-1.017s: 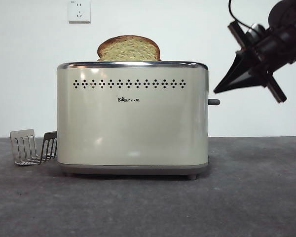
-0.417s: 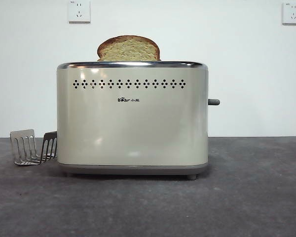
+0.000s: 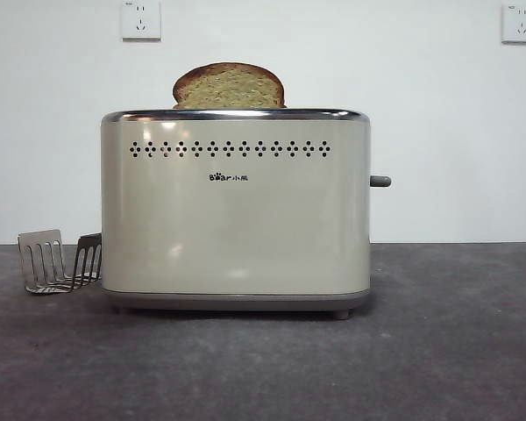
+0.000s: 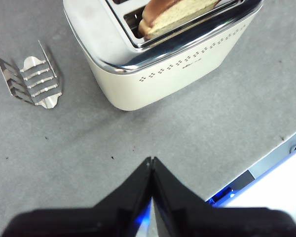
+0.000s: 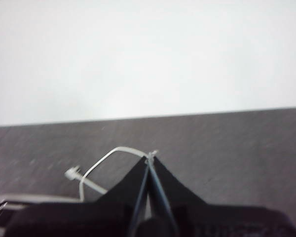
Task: Pick up a slice of bread from the rack,put the bread on the toaster,press the button
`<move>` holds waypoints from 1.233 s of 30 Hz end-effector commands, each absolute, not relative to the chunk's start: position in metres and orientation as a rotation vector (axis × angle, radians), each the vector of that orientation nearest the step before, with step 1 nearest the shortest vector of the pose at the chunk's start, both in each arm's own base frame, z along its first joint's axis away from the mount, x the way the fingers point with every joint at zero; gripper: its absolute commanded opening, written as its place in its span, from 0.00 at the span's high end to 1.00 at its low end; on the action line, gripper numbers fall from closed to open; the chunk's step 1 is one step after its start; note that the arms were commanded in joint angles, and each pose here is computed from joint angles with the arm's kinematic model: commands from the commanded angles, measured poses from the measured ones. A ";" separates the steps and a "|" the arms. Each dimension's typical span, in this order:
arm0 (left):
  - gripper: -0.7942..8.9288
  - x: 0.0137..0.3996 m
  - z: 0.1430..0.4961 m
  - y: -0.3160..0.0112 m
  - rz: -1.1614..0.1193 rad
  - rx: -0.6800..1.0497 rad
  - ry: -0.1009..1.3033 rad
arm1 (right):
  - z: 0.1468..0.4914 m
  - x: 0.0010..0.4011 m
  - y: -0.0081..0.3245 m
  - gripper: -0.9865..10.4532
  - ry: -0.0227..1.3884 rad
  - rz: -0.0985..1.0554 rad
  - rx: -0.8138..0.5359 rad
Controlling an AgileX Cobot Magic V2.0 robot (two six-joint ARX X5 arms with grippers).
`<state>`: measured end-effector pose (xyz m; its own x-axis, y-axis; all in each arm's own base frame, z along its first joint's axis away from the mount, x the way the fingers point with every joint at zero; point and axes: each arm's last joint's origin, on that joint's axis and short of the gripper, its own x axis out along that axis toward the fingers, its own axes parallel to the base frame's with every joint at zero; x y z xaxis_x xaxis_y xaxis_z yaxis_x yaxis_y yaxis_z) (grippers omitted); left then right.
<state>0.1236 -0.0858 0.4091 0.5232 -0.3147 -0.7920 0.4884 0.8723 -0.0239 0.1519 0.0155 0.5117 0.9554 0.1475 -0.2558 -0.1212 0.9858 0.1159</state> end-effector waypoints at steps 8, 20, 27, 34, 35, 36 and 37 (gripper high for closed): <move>0.92 0.148 0.401 -0.068 -0.411 0.347 0.743 | 0.523 0.129 0.010 0.91 0.307 0.015 0.068; 0.92 0.124 0.257 -0.002 -0.059 0.096 0.035 | 0.487 0.147 0.012 0.91 0.692 -0.003 0.037; 0.92 0.105 0.184 -0.001 -0.047 0.082 0.055 | 0.475 0.180 0.014 0.91 0.780 -0.010 0.028; 0.92 0.096 0.150 -0.005 -0.075 0.040 0.154 | 0.450 0.228 0.019 0.91 0.913 -0.018 0.015; 0.92 0.096 0.149 -0.006 -0.076 0.026 0.167 | 0.447 0.233 0.019 0.91 0.927 -0.019 0.014; 0.92 0.096 0.150 -0.006 -0.083 0.012 0.163 | 0.443 0.239 0.020 0.91 0.944 -0.021 0.012; 0.92 0.096 0.150 -0.006 -0.092 -0.002 0.163 | 0.441 0.244 0.020 0.91 0.952 -0.024 0.010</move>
